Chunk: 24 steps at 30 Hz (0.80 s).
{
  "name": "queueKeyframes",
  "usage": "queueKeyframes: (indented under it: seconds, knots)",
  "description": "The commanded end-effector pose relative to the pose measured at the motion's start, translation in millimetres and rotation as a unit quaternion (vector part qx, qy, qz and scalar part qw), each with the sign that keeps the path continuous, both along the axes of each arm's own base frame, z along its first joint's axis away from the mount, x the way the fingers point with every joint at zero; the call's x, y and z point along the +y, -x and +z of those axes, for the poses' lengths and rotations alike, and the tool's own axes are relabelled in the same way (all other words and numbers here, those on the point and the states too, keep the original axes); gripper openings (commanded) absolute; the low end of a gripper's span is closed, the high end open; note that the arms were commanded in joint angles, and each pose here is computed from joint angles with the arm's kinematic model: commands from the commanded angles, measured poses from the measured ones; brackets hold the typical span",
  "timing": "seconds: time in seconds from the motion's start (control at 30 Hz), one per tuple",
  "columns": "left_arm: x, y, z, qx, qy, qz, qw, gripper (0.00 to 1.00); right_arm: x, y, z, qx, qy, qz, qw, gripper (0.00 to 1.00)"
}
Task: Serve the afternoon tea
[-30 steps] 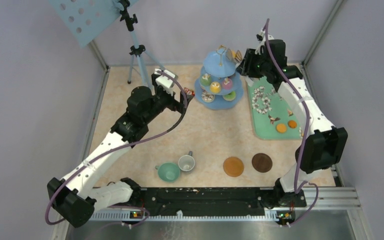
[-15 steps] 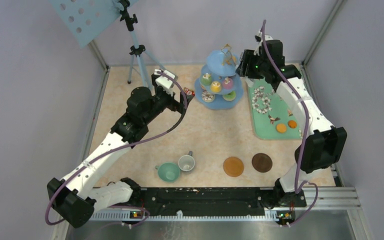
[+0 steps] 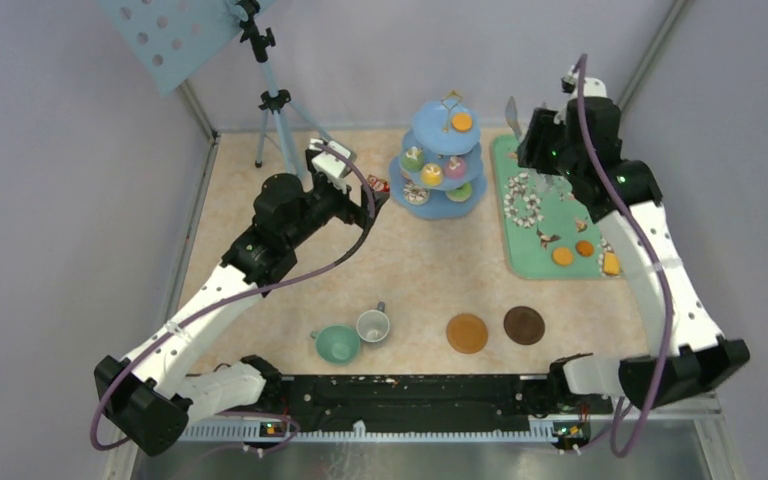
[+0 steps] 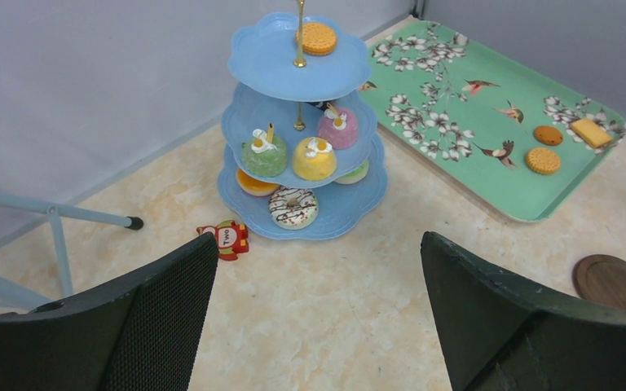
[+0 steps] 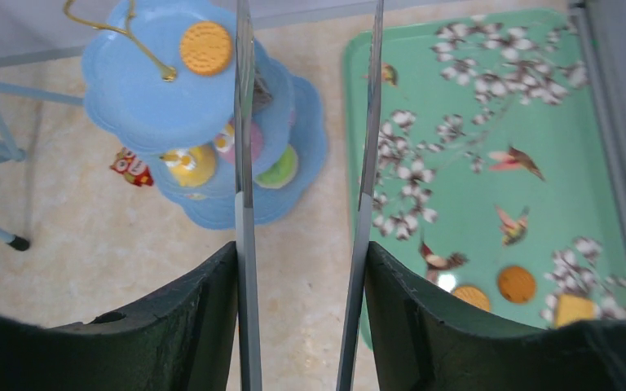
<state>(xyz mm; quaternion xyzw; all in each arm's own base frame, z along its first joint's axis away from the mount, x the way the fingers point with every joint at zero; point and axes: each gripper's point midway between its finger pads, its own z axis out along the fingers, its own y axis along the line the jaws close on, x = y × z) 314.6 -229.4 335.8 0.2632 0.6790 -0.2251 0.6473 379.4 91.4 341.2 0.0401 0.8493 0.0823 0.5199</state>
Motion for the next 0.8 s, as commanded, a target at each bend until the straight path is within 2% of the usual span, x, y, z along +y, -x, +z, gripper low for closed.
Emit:
queueKeyframes:
  seconds: [0.0,0.13,0.33,0.5,0.77]
  knots:
    - [-10,6,12,-0.011,0.030,-0.027,0.999,0.99,-56,49,-17,0.024,0.080,-0.091,0.992,0.52]
    - [-18,11,11,-0.009,0.030,-0.044,0.999,0.99,-83,83,-80,0.100,0.088,-0.134,0.982,0.53]
    - [-20,15,13,-0.012,0.032,-0.046,0.998,0.99,-101,111,-161,0.197,-0.014,-0.170,0.965,0.51]
    - [-23,17,13,-0.011,0.031,-0.050,0.998,0.99,-107,121,-187,0.239,-0.028,-0.188,0.952,0.51]
    - [-27,18,10,-0.007,0.029,-0.054,0.998,0.99,-109,118,-210,0.260,-0.024,-0.192,0.946,0.52]
